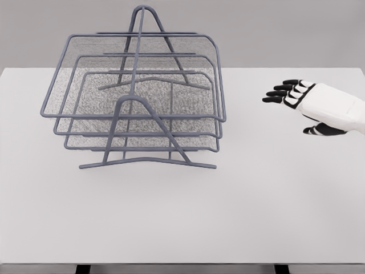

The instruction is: Pull out the upper folder box with right arm

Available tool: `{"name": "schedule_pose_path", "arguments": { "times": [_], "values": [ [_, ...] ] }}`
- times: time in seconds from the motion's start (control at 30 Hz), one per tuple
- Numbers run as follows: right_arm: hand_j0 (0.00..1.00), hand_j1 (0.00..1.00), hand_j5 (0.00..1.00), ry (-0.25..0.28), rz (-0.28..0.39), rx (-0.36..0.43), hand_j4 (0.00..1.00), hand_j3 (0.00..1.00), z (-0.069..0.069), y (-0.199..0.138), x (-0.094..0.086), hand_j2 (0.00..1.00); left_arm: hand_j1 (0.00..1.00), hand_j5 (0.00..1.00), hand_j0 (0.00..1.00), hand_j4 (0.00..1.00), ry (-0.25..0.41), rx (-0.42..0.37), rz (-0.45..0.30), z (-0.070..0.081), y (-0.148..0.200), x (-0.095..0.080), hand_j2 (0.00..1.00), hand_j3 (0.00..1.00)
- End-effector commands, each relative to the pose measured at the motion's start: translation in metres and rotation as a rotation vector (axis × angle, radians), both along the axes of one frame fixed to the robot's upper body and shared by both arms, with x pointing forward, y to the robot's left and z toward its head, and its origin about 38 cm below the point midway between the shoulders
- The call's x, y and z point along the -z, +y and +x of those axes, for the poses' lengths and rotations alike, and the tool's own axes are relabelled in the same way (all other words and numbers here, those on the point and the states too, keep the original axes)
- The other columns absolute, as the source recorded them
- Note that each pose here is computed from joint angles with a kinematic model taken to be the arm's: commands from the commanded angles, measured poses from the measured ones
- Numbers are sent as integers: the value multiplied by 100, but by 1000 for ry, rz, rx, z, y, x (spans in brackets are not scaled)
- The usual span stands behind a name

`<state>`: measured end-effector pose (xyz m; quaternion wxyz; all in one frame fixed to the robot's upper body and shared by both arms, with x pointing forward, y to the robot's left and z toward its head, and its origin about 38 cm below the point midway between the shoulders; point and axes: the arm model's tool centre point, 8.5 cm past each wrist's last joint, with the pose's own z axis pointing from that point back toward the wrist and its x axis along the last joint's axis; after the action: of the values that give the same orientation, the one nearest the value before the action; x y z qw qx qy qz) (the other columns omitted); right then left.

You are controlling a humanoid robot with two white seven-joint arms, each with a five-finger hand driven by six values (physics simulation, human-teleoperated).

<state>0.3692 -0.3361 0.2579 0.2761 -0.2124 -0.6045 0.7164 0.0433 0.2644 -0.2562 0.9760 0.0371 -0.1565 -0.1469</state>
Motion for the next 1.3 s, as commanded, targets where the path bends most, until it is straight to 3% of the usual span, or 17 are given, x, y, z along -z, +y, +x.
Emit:
{"name": "schedule_pose_path", "arguments": {
  "times": [0.0, 0.1, 0.2, 0.3, 0.43, 0.73, 0.87, 1.27],
  "values": [
    [100, 100, 100, 25, 20, -5, 100, 100, 1, 6, 6, 100, 100, 100, 100, 100, 0, -1, 0, 0, 0, 0, 100, 100],
    [100, 100, 100, -4, 94, -6, 100, 100, 18, 5, -14, 100, 100, 100, 100, 100, 0, -1, 0, 0, 0, 0, 100, 100],
    [100, 100, 100, -11, 110, -85, 100, 100, 33, 40, -17, 100, 100, 100, 100, 100, 0, -1, 0, 0, 0, 0, 100, 100],
    [100, 100, 100, -7, 72, -142, 100, 100, 46, 62, -23, 100, 100, 100, 100, 100, 0, -1, 0, 0, 0, 0, 100, 100],
    [100, 100, 100, 10, 71, -192, 100, 100, 66, 92, -24, 100, 100, 100, 100, 100, 0, -1, 0, 0, 0, 0, 100, 100],
    [100, 100, 100, 9, 29, -227, 100, 100, 73, 112, -23, 100, 100, 100, 100, 100, 0, -1, 0, 0, 0, 0, 100, 100],
    [100, 100, 100, 33, -5, -250, 100, 100, 71, 121, -13, 100, 100, 100, 100, 100, -2, -1, 0, 1, 0, 0, 100, 100],
    [100, 100, 100, 94, -48, -206, 100, 100, 65, 101, 16, 100, 100, 100, 100, 100, 0, -1, 0, 0, 0, 0, 100, 100]
  ]
}}
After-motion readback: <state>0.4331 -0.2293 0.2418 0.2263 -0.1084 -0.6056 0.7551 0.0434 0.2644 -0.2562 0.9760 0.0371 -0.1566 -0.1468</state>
